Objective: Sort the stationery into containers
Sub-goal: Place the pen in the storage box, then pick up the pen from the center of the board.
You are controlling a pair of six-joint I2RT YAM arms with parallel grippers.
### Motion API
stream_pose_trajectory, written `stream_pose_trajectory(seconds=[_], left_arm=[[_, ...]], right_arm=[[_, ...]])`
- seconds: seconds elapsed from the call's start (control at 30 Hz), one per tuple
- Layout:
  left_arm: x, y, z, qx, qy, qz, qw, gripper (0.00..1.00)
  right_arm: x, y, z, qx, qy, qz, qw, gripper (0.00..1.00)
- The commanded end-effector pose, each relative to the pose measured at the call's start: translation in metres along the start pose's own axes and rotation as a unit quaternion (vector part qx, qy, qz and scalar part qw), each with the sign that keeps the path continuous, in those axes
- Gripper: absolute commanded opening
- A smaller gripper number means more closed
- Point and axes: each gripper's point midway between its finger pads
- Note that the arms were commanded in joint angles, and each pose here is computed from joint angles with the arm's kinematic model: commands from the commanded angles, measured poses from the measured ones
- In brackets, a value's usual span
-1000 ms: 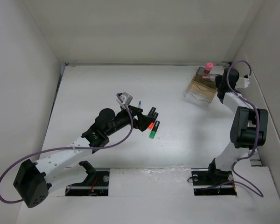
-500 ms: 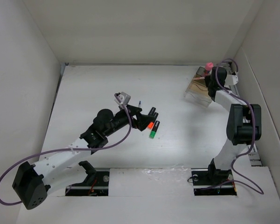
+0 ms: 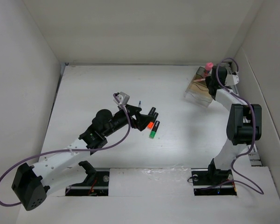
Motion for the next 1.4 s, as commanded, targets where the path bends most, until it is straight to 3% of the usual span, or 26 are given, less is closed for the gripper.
stream_pose_trajectory(seconds=[0.0, 0.13, 0.17, 0.3, 0.37, 0.47, 0.63, 0.73, 0.83, 0.87, 0.9, 0.93, 1.1, 1.23, 1.3, 1.37], left_arm=[[0.012, -0.004, -0.009, -0.017, 0.003, -0.025, 1.000, 1.00], [0.012, -0.004, -0.009, -0.017, 0.003, -0.025, 1.000, 1.00], [0.012, -0.004, -0.009, -0.017, 0.003, -0.025, 1.000, 1.00], [0.012, -0.004, -0.009, -0.017, 0.003, -0.025, 1.000, 1.00], [0.013, -0.004, -0.012, -0.024, 0.004, -0.025, 0.999, 1.00], [0.013, -0.004, -0.012, -0.024, 0.004, -0.025, 0.999, 1.00], [0.011, -0.004, -0.008, -0.017, 0.003, -0.025, 1.000, 1.00], [0.015, -0.006, -0.007, -0.011, -0.002, -0.036, 0.999, 1.00], [0.018, -0.006, 0.008, 0.024, -0.009, -0.053, 0.998, 0.97], [0.019, -0.007, 0.019, 0.054, -0.011, -0.061, 0.997, 0.93], [0.020, -0.007, 0.024, 0.066, -0.017, -0.066, 0.996, 0.90], [0.023, -0.008, 0.027, 0.075, -0.017, -0.074, 0.994, 0.80], [0.036, -0.019, 0.045, 0.137, -0.043, -0.115, 0.983, 0.57], [0.051, -0.041, 0.062, 0.181, -0.056, -0.173, 0.967, 0.53], [0.055, -0.047, 0.062, 0.180, -0.061, -0.187, 0.964, 0.55], [0.058, -0.050, 0.061, 0.181, -0.057, -0.193, 0.963, 0.55]], right_arm=[[0.019, -0.001, 0.017, 0.007, 0.000, -0.021, 1.000, 0.16], [0.010, 0.003, 0.015, 0.001, -0.011, -0.004, 1.000, 0.23], [0.009, 0.003, 0.013, -0.002, -0.013, -0.001, 1.000, 0.36], [0.011, 0.008, 0.007, -0.008, -0.016, 0.006, 1.000, 0.57], [0.010, 0.003, 0.003, -0.009, -0.017, 0.007, 1.000, 0.65], [0.013, 0.003, -0.008, -0.017, -0.014, 0.008, 1.000, 0.68], [0.030, -0.020, -0.002, 0.000, -0.016, -0.006, 1.000, 0.68], [0.032, -0.042, 0.010, 0.037, -0.021, -0.003, 0.999, 0.61], [0.011, -0.071, 0.037, 0.107, -0.027, 0.026, 0.994, 0.33], [0.003, -0.078, 0.044, 0.125, -0.036, 0.038, 0.991, 0.17], [-0.009, -0.089, 0.056, 0.150, -0.045, 0.059, 0.986, 0.08], [-0.035, -0.103, 0.067, 0.176, -0.061, 0.085, 0.979, 0.00], [-0.130, -0.168, 0.115, 0.297, -0.159, 0.186, 0.923, 0.00], [-0.200, -0.207, 0.137, 0.324, -0.255, 0.250, 0.876, 0.01], [-0.228, -0.216, 0.146, 0.311, -0.301, 0.266, 0.861, 0.13], [-0.250, -0.210, 0.147, 0.271, -0.360, 0.264, 0.853, 0.34]])
Point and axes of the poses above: each gripper's point midway between its finger pads, its own y axis out along the fingers, its own z axis along the line the jaws close on, x = y × z, and after that the axes turned 14 degrees about -y, right-handed
